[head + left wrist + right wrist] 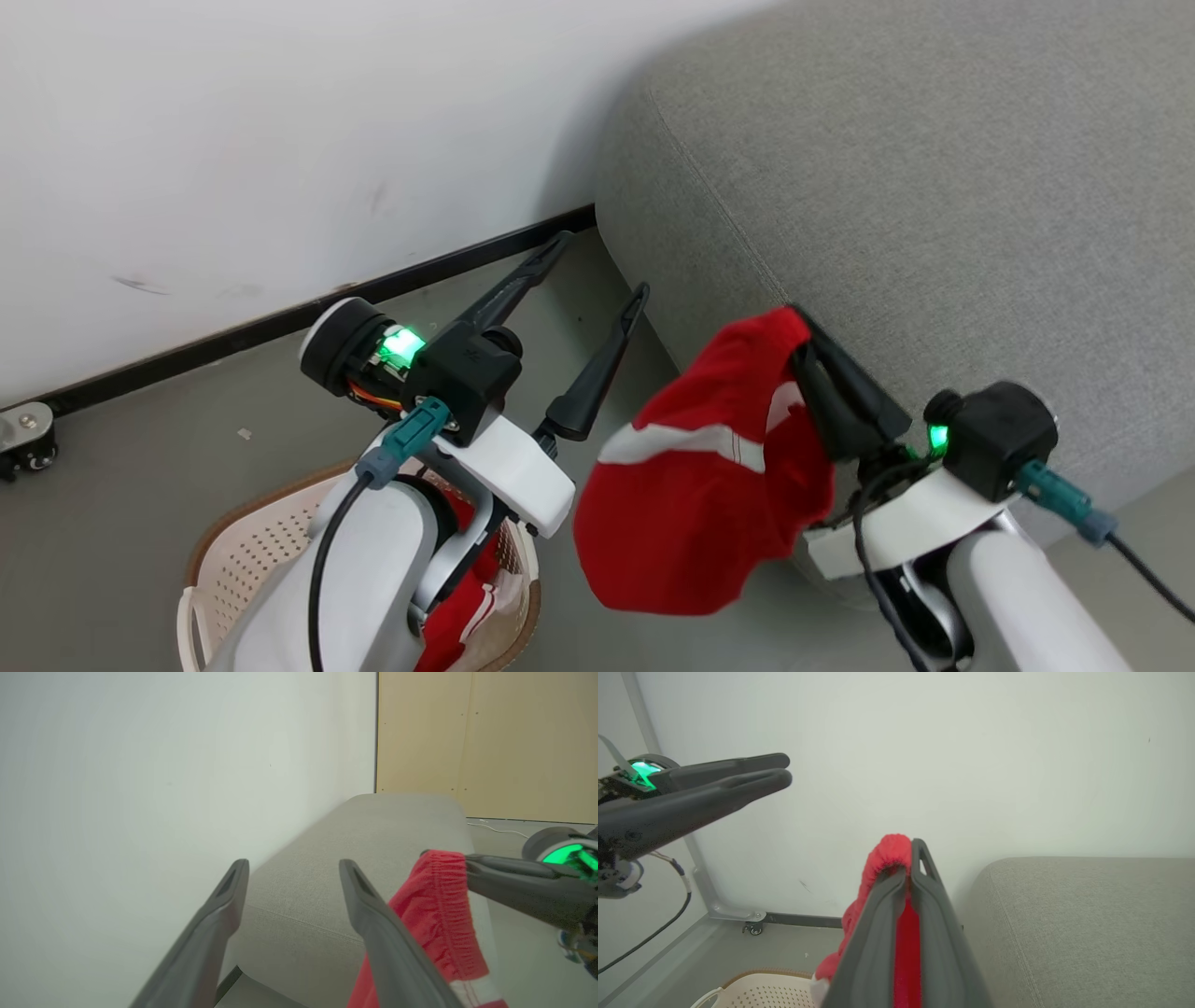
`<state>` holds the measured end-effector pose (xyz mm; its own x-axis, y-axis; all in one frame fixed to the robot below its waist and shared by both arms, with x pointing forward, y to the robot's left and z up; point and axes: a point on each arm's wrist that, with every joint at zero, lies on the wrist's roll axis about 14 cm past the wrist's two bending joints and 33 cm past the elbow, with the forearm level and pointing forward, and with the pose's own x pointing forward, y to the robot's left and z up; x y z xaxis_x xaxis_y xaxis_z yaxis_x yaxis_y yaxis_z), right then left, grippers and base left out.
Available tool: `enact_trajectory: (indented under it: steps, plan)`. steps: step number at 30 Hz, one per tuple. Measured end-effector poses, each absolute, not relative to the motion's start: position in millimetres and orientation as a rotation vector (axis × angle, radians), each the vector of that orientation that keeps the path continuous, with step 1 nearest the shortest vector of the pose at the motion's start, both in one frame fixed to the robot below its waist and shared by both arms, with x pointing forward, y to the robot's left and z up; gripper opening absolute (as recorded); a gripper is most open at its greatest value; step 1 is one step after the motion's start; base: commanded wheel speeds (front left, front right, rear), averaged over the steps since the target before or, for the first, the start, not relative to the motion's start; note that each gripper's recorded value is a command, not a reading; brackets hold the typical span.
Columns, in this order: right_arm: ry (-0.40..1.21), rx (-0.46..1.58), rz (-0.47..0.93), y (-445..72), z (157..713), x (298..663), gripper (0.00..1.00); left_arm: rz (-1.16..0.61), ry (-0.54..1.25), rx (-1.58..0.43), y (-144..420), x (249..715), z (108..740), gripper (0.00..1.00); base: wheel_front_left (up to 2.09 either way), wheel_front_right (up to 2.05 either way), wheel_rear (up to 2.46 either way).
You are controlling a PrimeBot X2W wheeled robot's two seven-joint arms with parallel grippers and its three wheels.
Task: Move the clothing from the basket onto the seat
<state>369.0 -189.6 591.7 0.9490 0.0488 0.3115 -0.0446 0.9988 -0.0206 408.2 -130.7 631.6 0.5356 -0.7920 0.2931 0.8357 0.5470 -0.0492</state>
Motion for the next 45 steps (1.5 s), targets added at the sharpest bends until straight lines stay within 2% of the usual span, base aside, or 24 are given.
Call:
enact_trajectory:
  steps: [9, 22, 32, 37, 45]
  plan:
    - [-0.43, -0.094, -0.051, -231.6, 635.6, 392.2, 0.0, -0.954, -0.223, -0.187, -128.1, 419.8, 621.3, 1.0, 0.0, 0.0, 0.0]
    - [-0.522, -0.267, -0.102, -271.4, 687.2, 440.2, 0.0, -0.906, -0.184, -0.212, -115.4, 436.0, 610.1, 1.0, 0.0, 0.0, 0.0]
    - [-0.525, -0.427, -0.114, -294.7, 715.5, 487.9, 0.0, -0.885, -0.126, -0.218, -105.5, 448.9, 588.5, 1.0, 0.0, 0.0, 0.0]
    - [-0.441, -0.545, -0.167, -321.5, 716.3, 517.5, 0.0, -0.884, -0.099, -0.228, -102.0, 453.3, 576.3, 1.0, 0.0, 0.0, 0.0]
    - [-0.383, -0.561, -0.225, -342.2, 713.5, 548.7, 0.0, -0.888, -0.079, -0.238, -99.1, 460.8, 565.0, 1.0, 0.0, 0.0, 0.0]
